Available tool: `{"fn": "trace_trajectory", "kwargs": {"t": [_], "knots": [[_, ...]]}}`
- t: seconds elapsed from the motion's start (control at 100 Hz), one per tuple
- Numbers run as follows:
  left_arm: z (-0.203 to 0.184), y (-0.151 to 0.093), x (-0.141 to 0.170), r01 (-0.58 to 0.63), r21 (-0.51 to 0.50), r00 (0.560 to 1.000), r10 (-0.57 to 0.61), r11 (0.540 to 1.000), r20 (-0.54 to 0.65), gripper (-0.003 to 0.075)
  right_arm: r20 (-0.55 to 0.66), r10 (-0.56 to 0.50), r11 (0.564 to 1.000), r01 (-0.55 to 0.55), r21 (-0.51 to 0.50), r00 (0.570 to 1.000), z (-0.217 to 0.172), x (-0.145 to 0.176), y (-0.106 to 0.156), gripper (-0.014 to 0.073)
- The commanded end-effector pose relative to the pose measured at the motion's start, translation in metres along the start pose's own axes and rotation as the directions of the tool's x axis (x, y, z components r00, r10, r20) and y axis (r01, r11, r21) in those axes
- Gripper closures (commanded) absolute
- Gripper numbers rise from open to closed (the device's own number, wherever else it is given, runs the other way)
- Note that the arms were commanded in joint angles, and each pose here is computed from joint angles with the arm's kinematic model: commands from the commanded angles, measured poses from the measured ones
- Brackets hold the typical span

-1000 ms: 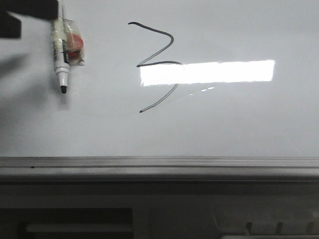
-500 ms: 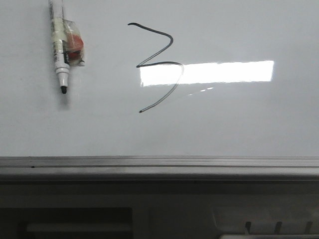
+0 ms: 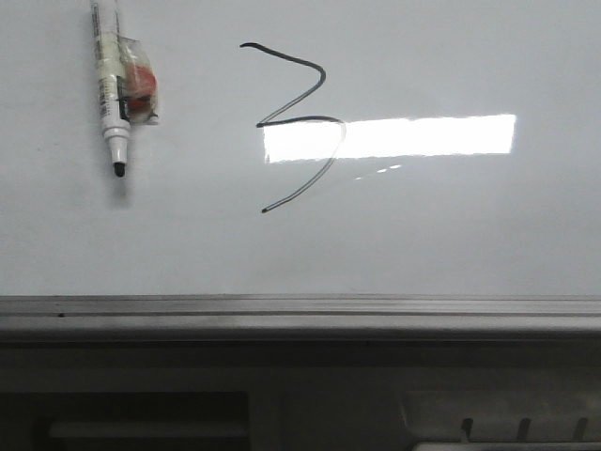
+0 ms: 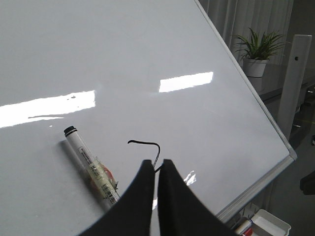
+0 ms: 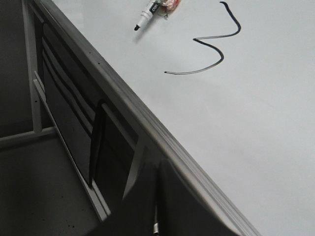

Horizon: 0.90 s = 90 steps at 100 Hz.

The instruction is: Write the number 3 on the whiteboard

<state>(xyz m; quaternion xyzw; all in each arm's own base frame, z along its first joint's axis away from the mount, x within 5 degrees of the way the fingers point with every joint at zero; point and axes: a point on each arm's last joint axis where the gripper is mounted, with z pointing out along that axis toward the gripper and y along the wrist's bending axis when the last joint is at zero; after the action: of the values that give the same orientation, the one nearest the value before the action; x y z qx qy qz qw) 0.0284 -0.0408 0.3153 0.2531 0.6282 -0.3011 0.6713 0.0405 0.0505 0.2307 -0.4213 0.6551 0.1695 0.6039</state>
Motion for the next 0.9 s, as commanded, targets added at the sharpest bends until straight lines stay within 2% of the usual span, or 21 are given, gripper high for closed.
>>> {"fn": "trace_trajectory", "kwargs": {"t": [0.0, 0.23, 0.28, 0.37, 0.47, 0.56, 0.66, 0.73, 0.77, 0.89], "knots": [[0.0, 0.002, -0.012, 0.014, -0.029, 0.998, -0.012, 0.999, 0.063, 0.0741, 0.064, 0.004, 0.999, -0.008, 0.052, 0.998, -0.002, -0.012, -0.006, 0.0656], [0.0, 0.003, -0.008, 0.017, -0.033, 0.998, -0.015, 0.999, 0.063, 0.0741, 0.064, 0.004, 0.999, -0.008, 0.052, 0.998, -0.002, -0.012, -0.006, 0.0656], [-0.001, 0.004, -0.005, -0.023, -0.051, 0.998, 0.026, 0.998, 0.062, 0.0741, 0.064, 0.004, 0.999, -0.008, 0.052, 0.998, -0.002, -0.012, -0.006, 0.0656], [0.002, 0.013, 0.012, -0.097, -0.137, 0.992, 0.107, 0.986, 0.072, 0.0741, 0.064, 0.004, 0.999, -0.008, 0.052, 0.998, -0.002, -0.012, -0.006, 0.0656], [0.002, 0.025, 0.038, -0.179, -0.276, 0.975, 0.209, 0.944, 0.081, 0.0741, 0.062, 0.004, 0.999, -0.008, 0.051, 0.998, -0.002, -0.012, -0.006, 0.0656], [0.002, 0.032, 0.066, -0.155, -0.351, 0.983, 0.18, 0.923, 0.039, 0.0741, 0.062, 0.004, 0.999, -0.008, 0.051, 0.998, -0.002, -0.012, -0.006, 0.0656], [-0.002, 0.038, 0.095, -0.064, -0.422, 0.998, 0.068, 0.904, -0.005, 0.0741, 0.062, 0.004, 0.999, -0.008, 0.051, 0.998, -0.002, -0.012, -0.006, 0.0656], [-0.005, 0.039, 0.108, -0.055, -0.456, 0.998, 0.037, 0.888, -0.049, 0.0741, 0.062, 0.004, 0.999, -0.008, 0.051, 0.998, -0.002, -0.012, -0.006, 0.0656], [-0.006, 0.038, 0.114, -0.097, -0.455, 0.992, 0.046, 0.885, -0.121, 0.0741, 0.062, 0.004, 0.999, -0.008, 0.051, 0.998, -0.002, -0.012, -0.006, 0.0656], [-0.012, 0.037, 0.123, -0.165, -0.465, 0.971, 0.06, 0.87, -0.232, 0.0741, 0.062, 0.004, 0.999, -0.008, 0.051, 0.998, -0.002, -0.012, -0.006, 0.0656]]}}
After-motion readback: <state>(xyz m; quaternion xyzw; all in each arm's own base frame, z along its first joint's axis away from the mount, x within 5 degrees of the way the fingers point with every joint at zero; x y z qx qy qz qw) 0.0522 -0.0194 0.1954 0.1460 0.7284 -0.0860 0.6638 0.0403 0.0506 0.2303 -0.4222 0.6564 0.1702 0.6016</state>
